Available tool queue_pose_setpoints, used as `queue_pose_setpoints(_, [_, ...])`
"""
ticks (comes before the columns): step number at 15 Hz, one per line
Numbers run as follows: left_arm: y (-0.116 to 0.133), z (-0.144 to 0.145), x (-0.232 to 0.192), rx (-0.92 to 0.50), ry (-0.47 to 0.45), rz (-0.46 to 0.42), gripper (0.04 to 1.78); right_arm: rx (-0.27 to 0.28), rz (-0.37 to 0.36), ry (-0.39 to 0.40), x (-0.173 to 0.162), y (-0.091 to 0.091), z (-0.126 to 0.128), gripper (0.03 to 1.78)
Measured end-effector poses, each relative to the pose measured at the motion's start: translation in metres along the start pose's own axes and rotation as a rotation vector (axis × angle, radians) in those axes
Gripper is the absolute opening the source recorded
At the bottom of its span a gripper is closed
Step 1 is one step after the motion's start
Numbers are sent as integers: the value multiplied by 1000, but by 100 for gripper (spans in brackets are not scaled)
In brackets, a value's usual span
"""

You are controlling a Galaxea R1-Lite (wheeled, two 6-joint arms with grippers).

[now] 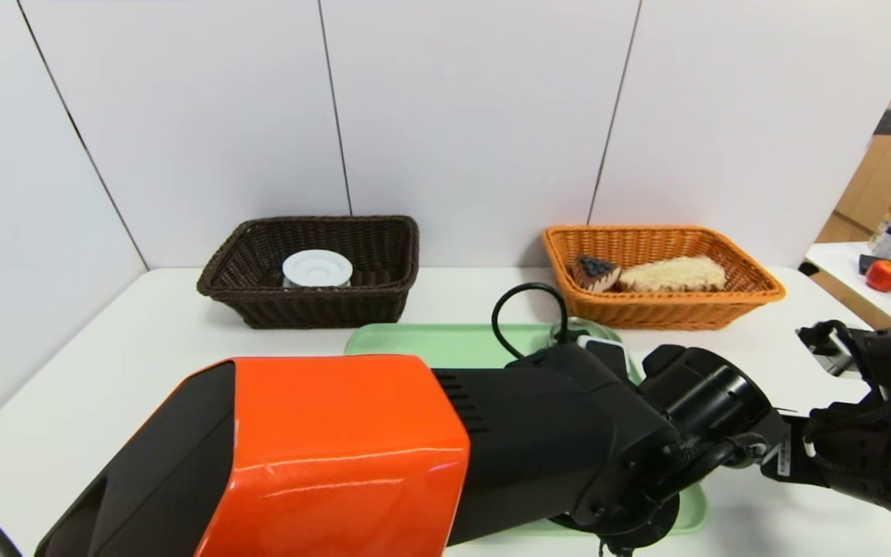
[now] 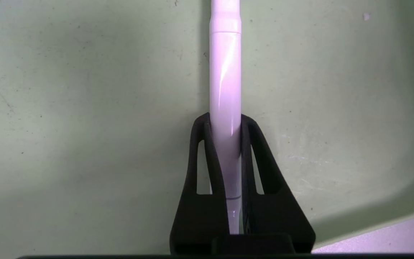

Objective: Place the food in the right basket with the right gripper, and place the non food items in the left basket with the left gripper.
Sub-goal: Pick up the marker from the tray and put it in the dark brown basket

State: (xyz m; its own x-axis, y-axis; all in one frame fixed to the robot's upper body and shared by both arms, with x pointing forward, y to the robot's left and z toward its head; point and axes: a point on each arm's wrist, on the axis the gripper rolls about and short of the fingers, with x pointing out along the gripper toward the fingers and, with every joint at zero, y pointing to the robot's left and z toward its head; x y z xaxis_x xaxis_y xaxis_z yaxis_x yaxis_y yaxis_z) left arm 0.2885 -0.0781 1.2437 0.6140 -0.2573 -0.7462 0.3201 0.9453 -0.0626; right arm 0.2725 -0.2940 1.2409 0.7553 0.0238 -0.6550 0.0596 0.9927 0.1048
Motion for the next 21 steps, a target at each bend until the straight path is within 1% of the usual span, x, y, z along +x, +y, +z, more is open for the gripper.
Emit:
queue_pose_setpoints(2, [6, 7, -3, -16, -6, -3, 16, -1, -1, 6, 0, 0, -2, 171])
queue_pose_setpoints(3, [9, 12, -8, -28, -4, -22, 16, -1, -1, 8, 0, -1, -2, 171])
queue_pose_setpoints(4, [12, 18, -15, -44, 8, -63, 16, -2, -3, 10, 0, -1, -3, 171])
queue_pose_setpoints(6, [20, 30, -33, -96, 57, -172, 16, -3, -4, 14, 0, -1, -5, 171])
queue_pose_setpoints(8, [35, 42, -58, -159, 137, -289, 16, -4, -4, 18, 0, -2, -6, 171])
queue_pose_setpoints(10, [55, 56, -83, -216, 195, -386, 16, -3, -3, 21, 1, -2, -6, 171])
queue_pose_setpoints(11, [70, 66, -96, -251, 206, -436, 16, -4, -1, 22, 1, -1, -6, 171])
queue_pose_setpoints(12, [87, 78, -108, -287, 194, -472, 16, -4, 0, 24, 1, -1, -6, 171])
queue_pose_setpoints(13, [103, 88, -117, -320, 160, -485, 16, -4, 0, 25, 2, -1, -6, 171])
queue_pose_setpoints(14, [122, 101, -128, -363, 99, -495, 16, -4, -1, 25, 2, -1, -5, 171])
queue_pose_setpoints(16, [158, 126, -145, -454, -52, -512, 16, -5, -1, 28, 4, -1, -5, 171])
queue_pose_setpoints(18, [199, 149, -161, -552, -219, -507, 16, -6, -1, 30, 5, 0, -4, 171])
queue_pose_setpoints(20, [235, 161, -167, -635, -309, -469, 16, -6, -2, 33, 6, 0, -3, 171])
queue_pose_setpoints(21, [250, 164, -167, -691, -326, -456, 16, -7, -2, 35, 7, 1, -3, 171])
